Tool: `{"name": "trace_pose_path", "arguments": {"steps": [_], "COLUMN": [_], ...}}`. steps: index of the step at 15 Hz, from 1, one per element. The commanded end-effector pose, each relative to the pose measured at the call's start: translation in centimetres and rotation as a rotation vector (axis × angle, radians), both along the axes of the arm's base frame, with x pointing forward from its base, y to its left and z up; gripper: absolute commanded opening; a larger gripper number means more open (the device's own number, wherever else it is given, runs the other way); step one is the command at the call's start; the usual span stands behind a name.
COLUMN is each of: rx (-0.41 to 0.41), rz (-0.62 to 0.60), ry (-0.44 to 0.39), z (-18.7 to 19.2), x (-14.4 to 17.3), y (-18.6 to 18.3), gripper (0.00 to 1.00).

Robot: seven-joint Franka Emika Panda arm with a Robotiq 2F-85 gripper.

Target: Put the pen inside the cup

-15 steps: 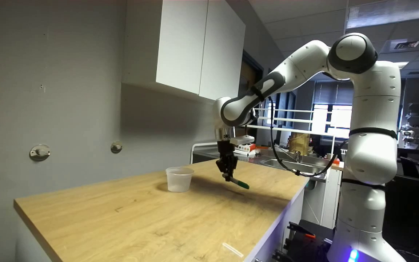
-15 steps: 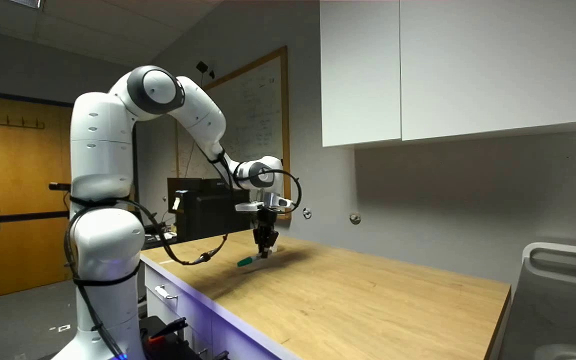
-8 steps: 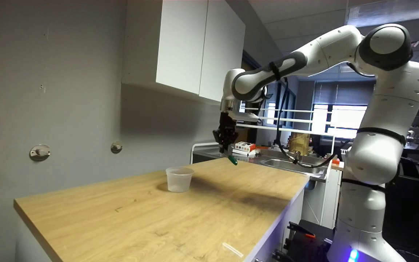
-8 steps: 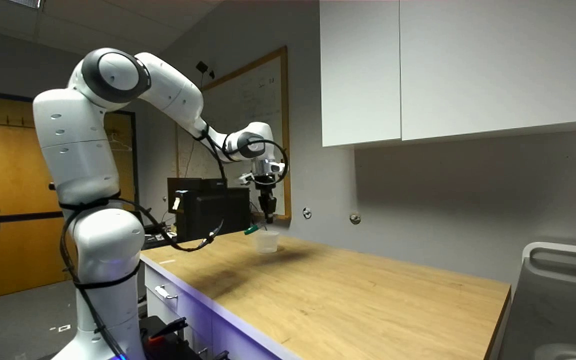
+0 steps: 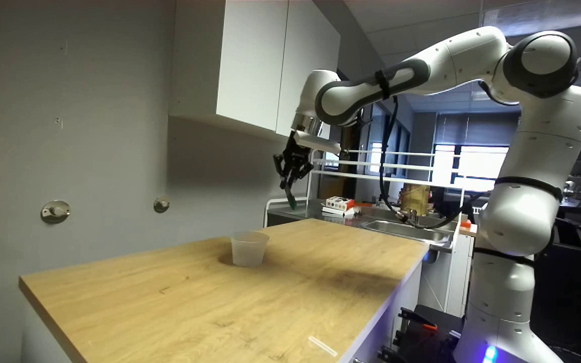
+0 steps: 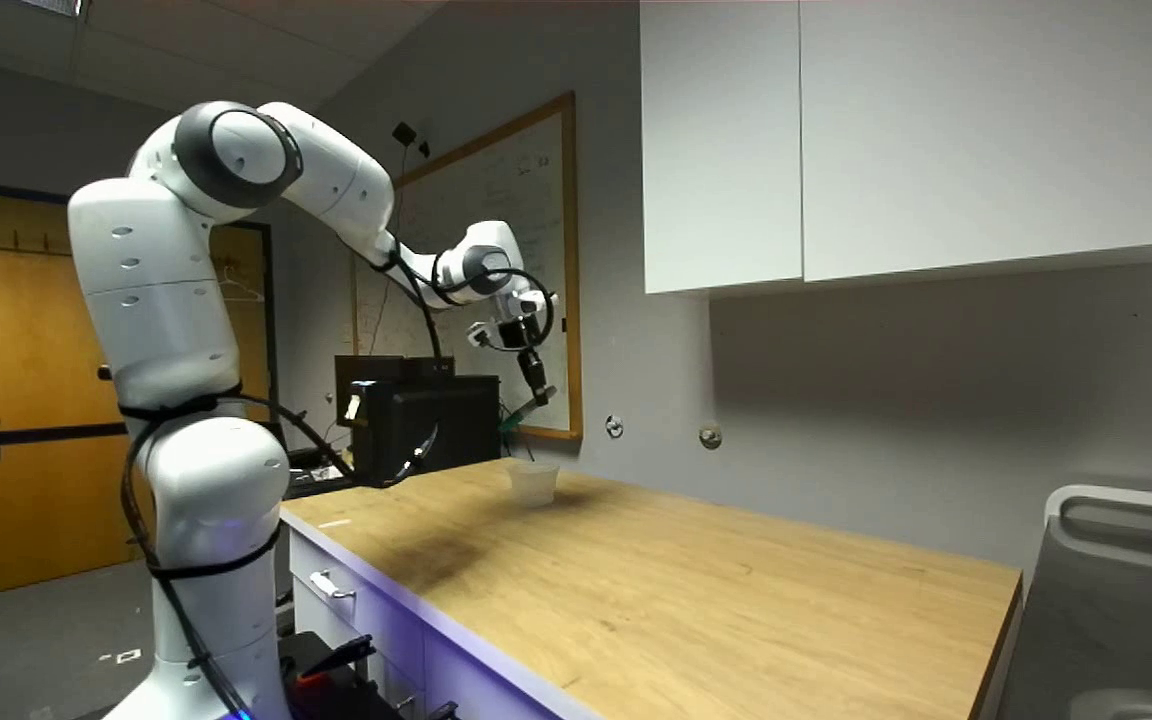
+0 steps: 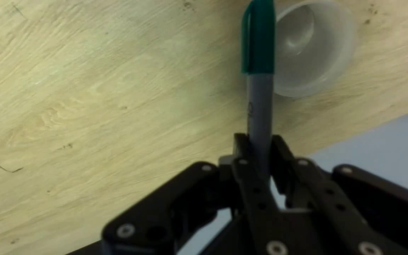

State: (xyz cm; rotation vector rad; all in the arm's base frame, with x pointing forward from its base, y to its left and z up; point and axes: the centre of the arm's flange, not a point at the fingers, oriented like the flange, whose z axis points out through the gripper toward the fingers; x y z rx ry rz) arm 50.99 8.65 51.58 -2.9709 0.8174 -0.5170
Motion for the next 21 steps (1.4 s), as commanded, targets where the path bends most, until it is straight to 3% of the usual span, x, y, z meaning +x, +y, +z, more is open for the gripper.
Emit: {"name": "trace_pose_path", "arguments": {"steps": [1,9,16,17,19,21], "rx": [-0.026,-0.08,-0.103,-0.108,-0.122,-0.131], "rz": [-0.01,0.042,0.034,0.03,0.022,0.017], "ry": [-0.017,0.042,0.126,0.135,0.145,0.151], "z": [0.9,-5.0,-10.7,-10.9,-10.9,-10.5], "x": [4.6,13.2,16.3,16.5,16.6,16.5], "y": [3.4,7.5,7.4,7.2,6.8,6.6], "gripper": [0.05,0.05,0.06,0.43,0.48,0.63]}}
